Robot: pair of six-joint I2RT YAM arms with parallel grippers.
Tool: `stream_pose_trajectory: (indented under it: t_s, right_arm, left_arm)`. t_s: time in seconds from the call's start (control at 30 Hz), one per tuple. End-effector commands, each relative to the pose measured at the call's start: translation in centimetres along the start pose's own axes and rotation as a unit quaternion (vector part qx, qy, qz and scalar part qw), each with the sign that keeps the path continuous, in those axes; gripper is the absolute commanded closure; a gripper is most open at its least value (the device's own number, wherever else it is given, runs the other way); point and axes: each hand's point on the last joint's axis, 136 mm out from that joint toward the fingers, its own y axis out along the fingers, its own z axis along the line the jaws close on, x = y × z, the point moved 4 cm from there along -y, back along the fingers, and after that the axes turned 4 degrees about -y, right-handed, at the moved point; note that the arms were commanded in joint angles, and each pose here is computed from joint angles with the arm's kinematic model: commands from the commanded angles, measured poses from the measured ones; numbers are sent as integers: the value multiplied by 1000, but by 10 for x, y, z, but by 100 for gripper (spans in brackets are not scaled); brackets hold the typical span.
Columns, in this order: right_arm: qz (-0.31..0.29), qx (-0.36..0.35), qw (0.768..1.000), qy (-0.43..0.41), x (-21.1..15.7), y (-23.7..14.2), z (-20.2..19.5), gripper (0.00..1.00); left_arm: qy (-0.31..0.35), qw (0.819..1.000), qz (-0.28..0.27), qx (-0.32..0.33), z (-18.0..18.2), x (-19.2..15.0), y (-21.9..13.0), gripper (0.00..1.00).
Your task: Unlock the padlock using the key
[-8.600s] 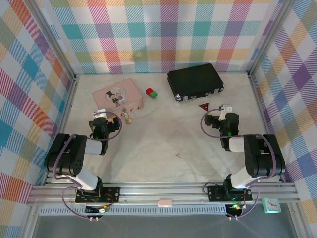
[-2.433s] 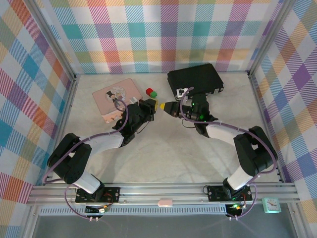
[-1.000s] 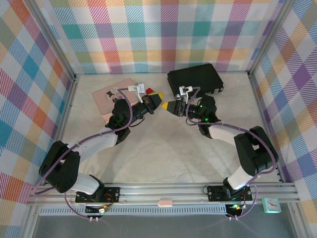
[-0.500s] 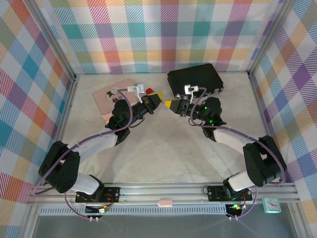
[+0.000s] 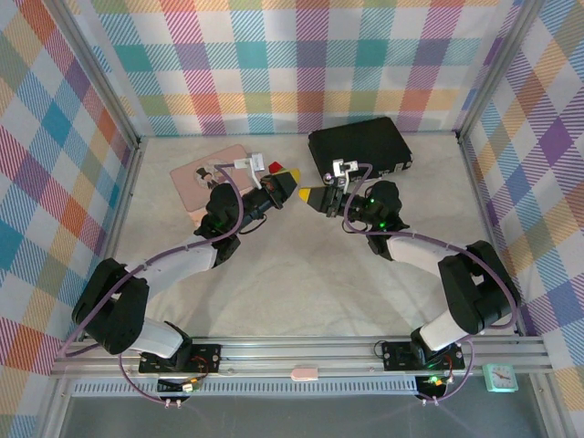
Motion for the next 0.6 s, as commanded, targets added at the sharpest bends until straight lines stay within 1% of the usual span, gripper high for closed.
stream_pose_trajectory:
  t_s: [0.0, 0.13, 0.37, 0.4, 0.5, 0.57]
  right_arm:
    - [-14, 31, 999, -27, 12, 6, 14, 77]
    - [-18, 30, 999, -29, 14, 6, 15, 75]
    - [-21, 30, 999, -30, 15, 7, 14, 76]
    - [-22, 30, 999, -30, 16, 7, 14, 78]
    - [-18, 33, 999, -27, 15, 9, 13, 89]
    - [-14, 38, 999, -26, 15, 10, 13, 100]
  left_arm:
    - [-5, 999, -1, -33, -10, -2, 0, 100]
    - [-8, 999, 3, -30, -8, -5, -1, 100]
    - [-12, 999, 7, -32, -8, -8, -1, 100]
    - [-12, 999, 7, -31, -7, -8, -2, 100]
    - [-15, 999, 6, -34, -9, -8, -2, 100]
    - [-16, 999, 3, -34, -9, -7, -3, 100]
